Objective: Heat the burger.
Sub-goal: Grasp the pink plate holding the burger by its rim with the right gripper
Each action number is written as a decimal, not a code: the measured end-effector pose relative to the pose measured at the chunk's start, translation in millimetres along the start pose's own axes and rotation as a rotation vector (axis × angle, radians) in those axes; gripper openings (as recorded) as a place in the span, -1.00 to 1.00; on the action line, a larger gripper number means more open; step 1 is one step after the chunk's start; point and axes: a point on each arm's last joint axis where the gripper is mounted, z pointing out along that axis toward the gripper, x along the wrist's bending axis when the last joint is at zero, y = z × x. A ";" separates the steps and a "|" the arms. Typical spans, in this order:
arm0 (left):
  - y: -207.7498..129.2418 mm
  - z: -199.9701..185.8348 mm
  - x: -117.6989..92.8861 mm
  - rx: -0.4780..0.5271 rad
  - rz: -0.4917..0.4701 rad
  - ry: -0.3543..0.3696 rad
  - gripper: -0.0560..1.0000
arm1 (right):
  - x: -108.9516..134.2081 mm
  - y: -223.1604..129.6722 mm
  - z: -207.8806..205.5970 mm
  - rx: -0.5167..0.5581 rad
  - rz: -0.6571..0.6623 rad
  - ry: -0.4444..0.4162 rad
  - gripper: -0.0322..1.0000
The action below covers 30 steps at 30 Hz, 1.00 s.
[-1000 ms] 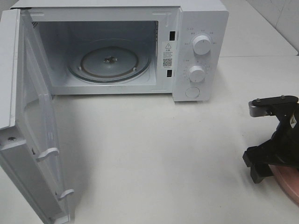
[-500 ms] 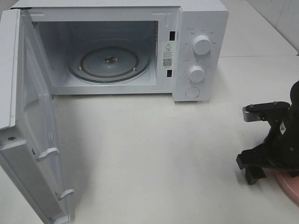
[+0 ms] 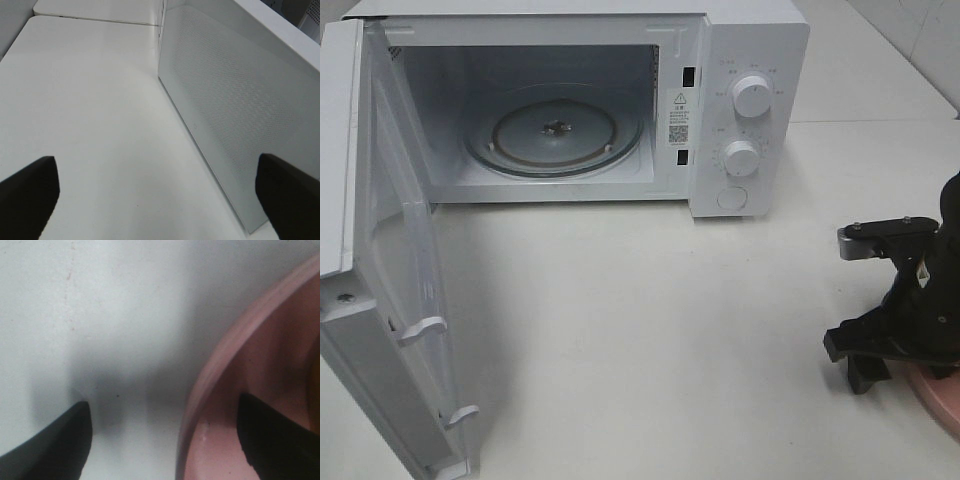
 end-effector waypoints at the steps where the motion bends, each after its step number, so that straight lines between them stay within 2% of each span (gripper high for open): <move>1: 0.0 0.0 0.0 0.000 0.000 0.000 0.97 | 0.0 0.0 0.2 0.001 0.000 0.000 0.53; 10: 0.0 0.0 0.0 0.000 0.000 0.000 0.97 | -1.4 0.5 0.2 -0.005 -0.028 -0.015 0.27; 12: 0.0 0.0 0.0 0.000 0.000 0.000 0.97 | -1.8 0.6 0.2 -0.006 -0.035 -0.020 0.06; 15: 0.0 0.0 0.0 0.000 0.000 0.000 0.97 | -1.9 0.7 0.2 -0.007 -0.039 -0.022 -0.01; 17: 0.0 0.0 0.0 0.000 0.000 0.000 0.97 | -2.5 0.9 0.1 -0.008 -0.048 -0.027 -0.27; 18: 0.0 0.0 0.0 0.000 0.000 0.000 0.97 | -2.5 0.9 0.1 -0.008 -0.048 -0.027 -0.27; 19: 0.0 0.0 0.0 0.000 0.000 0.000 0.97 | -3.6 0.9 0.1 -0.006 -0.057 -0.034 -0.45; 20: 0.0 0.0 0.0 0.000 0.000 0.000 0.97 | -3.9 0.9 -0.1 -0.006 -0.060 -0.038 -0.54; 21: 0.0 0.0 0.0 0.000 0.000 0.000 0.97 | -3.9 0.9 -0.1 -0.006 -0.060 -0.038 -0.54; 22: 0.0 0.0 0.0 0.000 0.000 0.000 0.97 | -4.0 0.6 -0.3 -0.005 -0.053 -0.039 -0.66; 30: 0.0 0.0 0.0 0.000 0.000 0.000 0.97 | -4.4 0.4 -1.3 -0.004 -0.038 -0.041 -0.71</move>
